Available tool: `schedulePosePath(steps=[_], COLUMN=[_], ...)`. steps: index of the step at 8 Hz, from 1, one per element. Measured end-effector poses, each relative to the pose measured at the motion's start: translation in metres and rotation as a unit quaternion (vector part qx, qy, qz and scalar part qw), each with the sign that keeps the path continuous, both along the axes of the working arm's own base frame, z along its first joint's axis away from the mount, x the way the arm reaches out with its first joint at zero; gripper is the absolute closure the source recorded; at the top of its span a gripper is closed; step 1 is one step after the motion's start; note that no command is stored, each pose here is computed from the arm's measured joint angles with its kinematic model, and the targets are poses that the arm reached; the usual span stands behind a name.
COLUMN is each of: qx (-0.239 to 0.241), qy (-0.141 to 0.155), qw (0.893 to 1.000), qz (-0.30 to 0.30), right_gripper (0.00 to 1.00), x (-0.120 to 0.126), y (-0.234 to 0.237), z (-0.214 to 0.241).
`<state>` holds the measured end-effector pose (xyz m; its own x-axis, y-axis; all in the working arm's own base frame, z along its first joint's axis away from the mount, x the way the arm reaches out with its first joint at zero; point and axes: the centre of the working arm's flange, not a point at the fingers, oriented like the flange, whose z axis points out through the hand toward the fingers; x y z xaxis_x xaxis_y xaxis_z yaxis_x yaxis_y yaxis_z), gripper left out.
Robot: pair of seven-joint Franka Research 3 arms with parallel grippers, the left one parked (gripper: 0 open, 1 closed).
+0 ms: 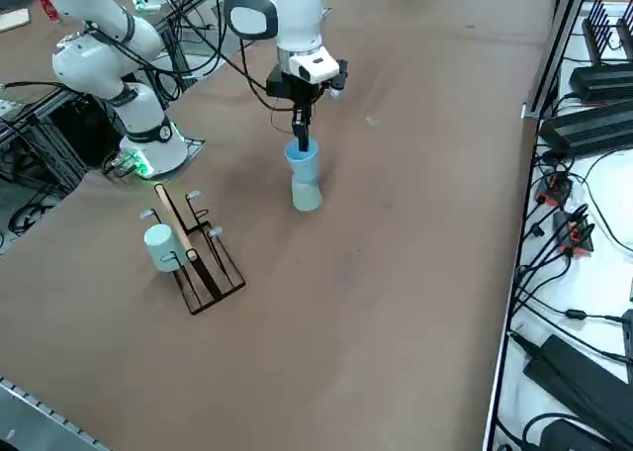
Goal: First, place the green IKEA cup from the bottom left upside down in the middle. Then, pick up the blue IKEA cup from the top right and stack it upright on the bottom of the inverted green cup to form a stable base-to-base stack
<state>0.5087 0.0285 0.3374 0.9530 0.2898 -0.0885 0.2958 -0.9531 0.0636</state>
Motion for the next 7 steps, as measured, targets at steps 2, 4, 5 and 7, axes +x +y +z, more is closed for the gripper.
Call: schedulePosePath(steps=[2,4,5,7], qx=[0.0,0.0,0.0,0.0], qy=[0.001,0.002,0.002,0.003], qw=[1.0,1.0,1.0,1.0], qz=[-0.002,-0.004,-0.004,-0.004], right_gripper=[0.98,0.97,0.96,0.94], x=[-0.0003,-0.0008,-0.0012,-0.0015], y=[-0.0019,-0.0038,-0.0044,-0.0047], z=[-0.0006,-0.0014,-0.0019,-0.0024])
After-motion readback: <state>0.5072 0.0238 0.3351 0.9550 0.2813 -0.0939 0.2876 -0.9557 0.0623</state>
